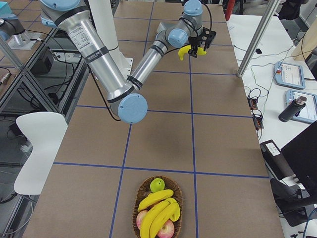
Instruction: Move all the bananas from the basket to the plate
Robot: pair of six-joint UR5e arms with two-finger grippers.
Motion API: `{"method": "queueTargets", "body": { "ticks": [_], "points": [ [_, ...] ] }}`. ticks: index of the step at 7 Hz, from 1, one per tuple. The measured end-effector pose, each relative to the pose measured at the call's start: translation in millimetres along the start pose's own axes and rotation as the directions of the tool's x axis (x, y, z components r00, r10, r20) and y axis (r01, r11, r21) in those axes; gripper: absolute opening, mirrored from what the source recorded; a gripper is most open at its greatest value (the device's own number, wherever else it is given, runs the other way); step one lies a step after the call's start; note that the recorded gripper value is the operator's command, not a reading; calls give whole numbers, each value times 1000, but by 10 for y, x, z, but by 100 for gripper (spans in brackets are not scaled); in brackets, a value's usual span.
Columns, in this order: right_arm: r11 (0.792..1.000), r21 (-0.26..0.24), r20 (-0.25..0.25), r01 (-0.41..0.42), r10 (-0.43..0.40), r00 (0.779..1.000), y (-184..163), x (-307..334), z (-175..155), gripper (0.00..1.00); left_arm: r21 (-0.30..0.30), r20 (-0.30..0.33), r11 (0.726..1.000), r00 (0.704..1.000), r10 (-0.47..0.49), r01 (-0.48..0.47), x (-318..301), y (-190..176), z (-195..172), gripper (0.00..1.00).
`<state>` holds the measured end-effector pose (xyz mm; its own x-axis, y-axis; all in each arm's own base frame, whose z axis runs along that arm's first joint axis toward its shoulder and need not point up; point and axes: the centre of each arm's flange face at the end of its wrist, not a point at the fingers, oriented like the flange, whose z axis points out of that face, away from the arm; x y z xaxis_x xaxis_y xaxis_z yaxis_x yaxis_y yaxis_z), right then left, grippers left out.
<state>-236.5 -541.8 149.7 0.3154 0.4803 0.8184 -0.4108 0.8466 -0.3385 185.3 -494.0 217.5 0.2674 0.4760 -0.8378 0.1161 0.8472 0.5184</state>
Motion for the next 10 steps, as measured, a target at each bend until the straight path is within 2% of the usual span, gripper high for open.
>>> {"method": "queueTargets", "body": {
  "ticks": [1,3,6,8,10],
  "points": [
    [1000,-6,-27,-29,29,999,198,-192,54,0,42,-26,999,999,-32,33,359,16,322,100],
    [999,-1,-100,-55,54,993,590,-488,225,0,101,-77,992,995,-69,77,913,57,729,100],
    [997,-5,-190,-77,75,979,852,-919,412,0,128,-143,988,988,-66,85,1459,181,1071,100],
    [998,-14,-196,-66,62,979,980,-1095,448,0,126,-173,989,983,-59,81,1650,240,1170,100],
    [999,-31,-159,-34,29,987,1127,-1185,380,0,129,-228,990,973,-33,63,1871,334,1262,100]
  ]
}}
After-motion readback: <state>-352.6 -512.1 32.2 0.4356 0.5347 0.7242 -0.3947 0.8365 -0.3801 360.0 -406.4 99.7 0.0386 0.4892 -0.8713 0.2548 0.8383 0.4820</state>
